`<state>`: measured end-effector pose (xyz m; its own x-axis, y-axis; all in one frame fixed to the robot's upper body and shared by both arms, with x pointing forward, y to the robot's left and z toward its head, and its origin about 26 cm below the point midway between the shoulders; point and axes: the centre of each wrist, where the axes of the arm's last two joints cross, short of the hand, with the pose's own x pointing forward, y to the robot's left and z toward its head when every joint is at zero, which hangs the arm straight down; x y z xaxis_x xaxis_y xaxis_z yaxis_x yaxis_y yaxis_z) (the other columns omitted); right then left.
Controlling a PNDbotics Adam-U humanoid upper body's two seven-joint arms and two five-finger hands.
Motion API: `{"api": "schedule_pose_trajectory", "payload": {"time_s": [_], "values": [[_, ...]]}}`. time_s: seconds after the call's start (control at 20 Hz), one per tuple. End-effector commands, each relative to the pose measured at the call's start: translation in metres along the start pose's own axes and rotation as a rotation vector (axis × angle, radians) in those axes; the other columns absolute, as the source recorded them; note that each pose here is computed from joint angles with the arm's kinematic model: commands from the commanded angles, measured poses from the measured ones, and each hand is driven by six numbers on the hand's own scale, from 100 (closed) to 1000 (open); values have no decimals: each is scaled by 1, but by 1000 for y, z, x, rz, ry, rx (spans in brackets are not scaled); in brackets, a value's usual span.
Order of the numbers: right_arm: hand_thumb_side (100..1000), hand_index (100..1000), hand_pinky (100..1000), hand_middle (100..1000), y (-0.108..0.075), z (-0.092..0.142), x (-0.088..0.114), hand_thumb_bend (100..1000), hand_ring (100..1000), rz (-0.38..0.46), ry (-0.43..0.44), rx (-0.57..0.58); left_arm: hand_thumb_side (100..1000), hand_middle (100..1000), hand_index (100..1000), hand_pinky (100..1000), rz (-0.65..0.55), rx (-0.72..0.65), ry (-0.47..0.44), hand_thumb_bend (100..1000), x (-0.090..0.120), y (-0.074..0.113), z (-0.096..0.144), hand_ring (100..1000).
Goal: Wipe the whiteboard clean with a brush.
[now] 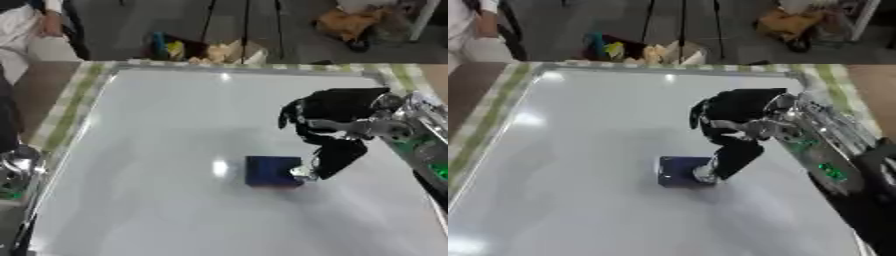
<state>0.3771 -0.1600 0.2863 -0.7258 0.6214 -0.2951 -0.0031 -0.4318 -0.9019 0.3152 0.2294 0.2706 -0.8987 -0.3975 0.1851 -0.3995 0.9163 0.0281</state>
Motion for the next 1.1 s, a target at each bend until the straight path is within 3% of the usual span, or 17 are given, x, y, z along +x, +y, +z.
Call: {"api": "schedule_pose_trajectory", "payload": {"time_s": [0.05,0.45,0.8,1.0,1.1], "values": [[855,116,835,795,-8,4,4,382,814,16,12,-16,988,748,784,696,-9,-1,-26,237,4,4,-6,816],[859,112,815,768,-17,1,15,327,786,-34,-20,-50,988,748,784,696,-15,-3,-23,237,3,5,-5,817],[748,118,817,778,-7,-7,17,330,795,-30,5,-32,988,749,783,696,-9,-2,-25,236,4,4,-5,817],[614,147,805,777,-1,-13,14,312,789,-48,-9,2,988,749,783,696,-6,-2,-26,236,4,3,-6,818],[605,144,804,775,0,-14,12,315,788,-56,-17,13,988,749,783,696,-6,-2,-27,236,4,3,-6,818]]}}
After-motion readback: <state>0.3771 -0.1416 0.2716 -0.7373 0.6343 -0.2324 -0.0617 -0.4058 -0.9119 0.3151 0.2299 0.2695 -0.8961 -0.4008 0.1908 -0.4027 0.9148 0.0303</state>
